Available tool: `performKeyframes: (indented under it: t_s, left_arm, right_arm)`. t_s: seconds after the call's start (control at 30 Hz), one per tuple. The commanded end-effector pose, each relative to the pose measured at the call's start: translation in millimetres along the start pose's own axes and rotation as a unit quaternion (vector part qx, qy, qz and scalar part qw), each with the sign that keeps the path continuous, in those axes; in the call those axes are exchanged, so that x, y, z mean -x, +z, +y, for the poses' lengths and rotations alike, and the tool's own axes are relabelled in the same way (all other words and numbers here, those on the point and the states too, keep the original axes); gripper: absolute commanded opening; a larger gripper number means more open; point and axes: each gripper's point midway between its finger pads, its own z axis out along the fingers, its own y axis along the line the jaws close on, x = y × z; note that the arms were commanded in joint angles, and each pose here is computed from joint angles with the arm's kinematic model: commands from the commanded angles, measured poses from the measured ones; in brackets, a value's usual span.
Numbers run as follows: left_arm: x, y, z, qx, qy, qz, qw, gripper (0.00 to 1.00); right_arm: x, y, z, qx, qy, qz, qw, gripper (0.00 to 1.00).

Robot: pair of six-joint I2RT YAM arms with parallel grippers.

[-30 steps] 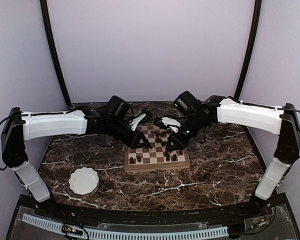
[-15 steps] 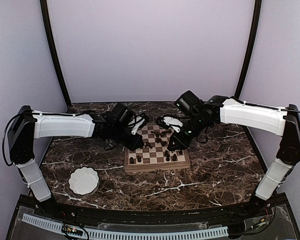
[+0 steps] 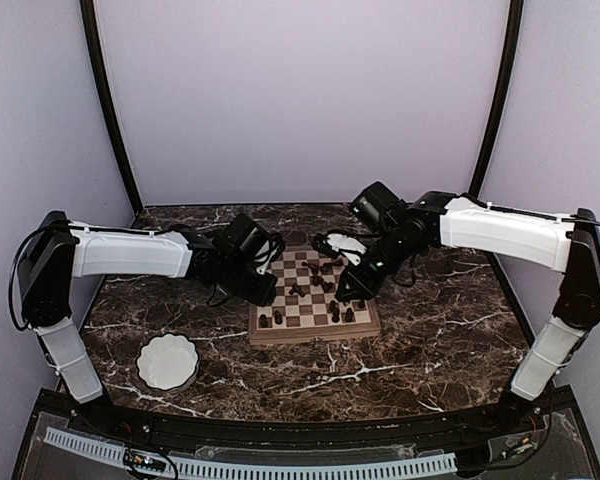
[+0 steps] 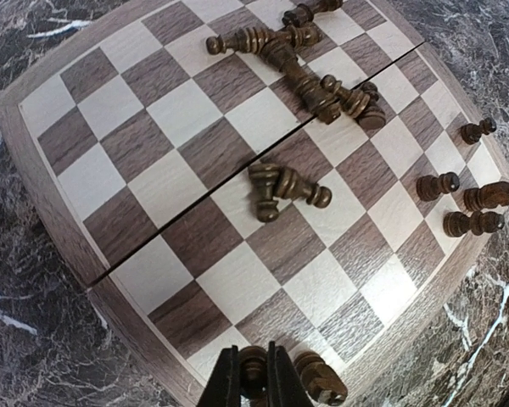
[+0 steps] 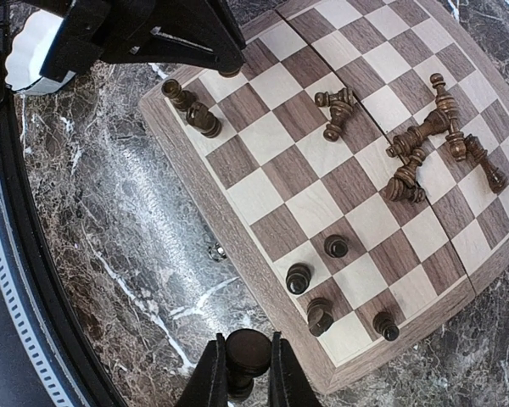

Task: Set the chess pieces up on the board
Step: Place the pawn at h7.

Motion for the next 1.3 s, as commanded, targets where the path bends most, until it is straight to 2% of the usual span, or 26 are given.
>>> performKeyframes:
  t_s: [0.0, 0.27, 0.57, 0.8, 1.07, 1.27]
  left_arm:
    - [-19.4, -8.4, 3.5, 0.006, -0.037, 0.020, 0.999, 0.03]
    - [-30.4, 1.7, 9.6, 0.024, -0.044, 0.045, 0.998, 0.03]
    - [-33.8, 6.9, 10.9, 0.028, -0.048, 0.052, 0.997, 0.09]
    - [-29.6, 9.2, 12.7, 0.036, -0.051, 0.048, 0.997, 0.10]
    - [-32.2, 10.5, 14.8, 0.042, -0.057, 0.052, 0.996, 0.20]
    - [-32.0, 9.4, 15.5, 0.045, -0.057, 0.052, 0.996, 0.23]
  right_arm:
    - [8.4, -6.0, 2.4, -0.004, -0.008, -0.019, 1.000, 0.04]
    - [10.1, -5.2, 3.1, -0.001, -0.008, -0.019, 1.000, 0.05]
    - [7.5, -5.5, 4.1, 0.000, -0.008, -0.017, 1.000, 0.05]
    - [6.9, -5.6, 4.7, 0.002, -0.007, -0.017, 1.000, 0.05]
    - [6.5, -3.6, 6.0, 0.006, -0.006, -0.016, 1.000, 0.05]
    - [7.0, -3.0, 6.5, 0.008, -0.007, -0.017, 1.000, 0.05]
